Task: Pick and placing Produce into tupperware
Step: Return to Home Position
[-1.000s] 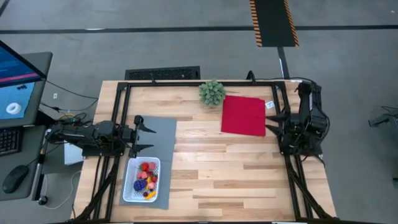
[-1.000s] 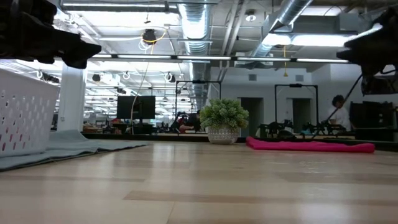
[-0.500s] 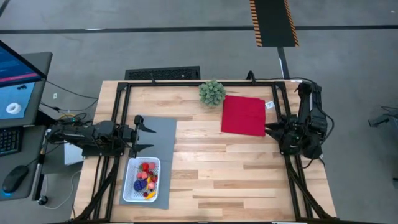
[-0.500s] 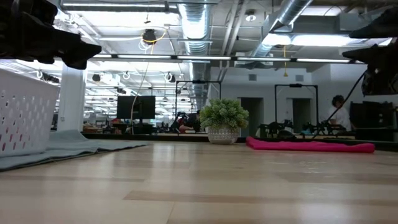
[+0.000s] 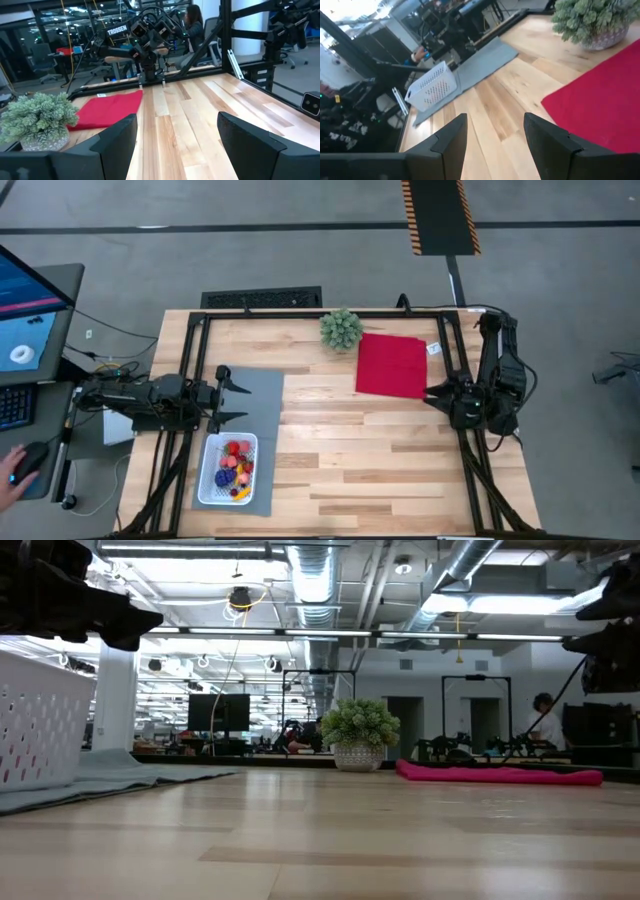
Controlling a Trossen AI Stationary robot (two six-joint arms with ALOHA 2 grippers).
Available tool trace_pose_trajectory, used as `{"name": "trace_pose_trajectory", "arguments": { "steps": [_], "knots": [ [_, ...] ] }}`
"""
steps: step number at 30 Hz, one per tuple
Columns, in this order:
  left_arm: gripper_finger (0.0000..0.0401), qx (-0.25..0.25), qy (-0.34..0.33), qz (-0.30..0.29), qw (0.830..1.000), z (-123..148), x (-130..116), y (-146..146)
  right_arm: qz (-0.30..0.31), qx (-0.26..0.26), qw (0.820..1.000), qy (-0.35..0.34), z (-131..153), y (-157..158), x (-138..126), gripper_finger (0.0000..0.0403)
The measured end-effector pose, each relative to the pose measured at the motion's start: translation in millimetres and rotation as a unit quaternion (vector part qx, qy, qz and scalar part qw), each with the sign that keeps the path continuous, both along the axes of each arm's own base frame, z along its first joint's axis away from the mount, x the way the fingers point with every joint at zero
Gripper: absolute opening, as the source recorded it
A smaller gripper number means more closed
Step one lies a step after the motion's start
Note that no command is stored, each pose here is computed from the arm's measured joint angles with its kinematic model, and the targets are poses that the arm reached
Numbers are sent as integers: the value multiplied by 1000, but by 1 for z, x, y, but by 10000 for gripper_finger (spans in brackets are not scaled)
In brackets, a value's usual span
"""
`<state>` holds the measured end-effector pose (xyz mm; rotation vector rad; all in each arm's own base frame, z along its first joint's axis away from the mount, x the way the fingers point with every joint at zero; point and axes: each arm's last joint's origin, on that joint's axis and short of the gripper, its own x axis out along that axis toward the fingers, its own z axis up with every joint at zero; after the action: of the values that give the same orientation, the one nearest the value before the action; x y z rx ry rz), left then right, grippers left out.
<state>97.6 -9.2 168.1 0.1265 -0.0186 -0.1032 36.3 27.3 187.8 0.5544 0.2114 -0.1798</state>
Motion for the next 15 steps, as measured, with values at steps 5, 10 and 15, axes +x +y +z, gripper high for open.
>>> {"name": "trace_pose_trajectory", "arguments": {
  "steps": [5, 10, 15],
  "knots": [
    [269, 0, 0, 0, 1000, 0, 0, 0, 2, 1, 1000, 3, 0, 0, 0, 219],
    [269, 0, 0, 0, 1000, 0, 0, 0, 2, 1, 1000, 3, 0, 0, 0, 219],
    [269, -2, 0, 0, 1000, 0, 0, 0, 2, 1, 1000, 3, 0, 0, 0, 219]
  ]
}}
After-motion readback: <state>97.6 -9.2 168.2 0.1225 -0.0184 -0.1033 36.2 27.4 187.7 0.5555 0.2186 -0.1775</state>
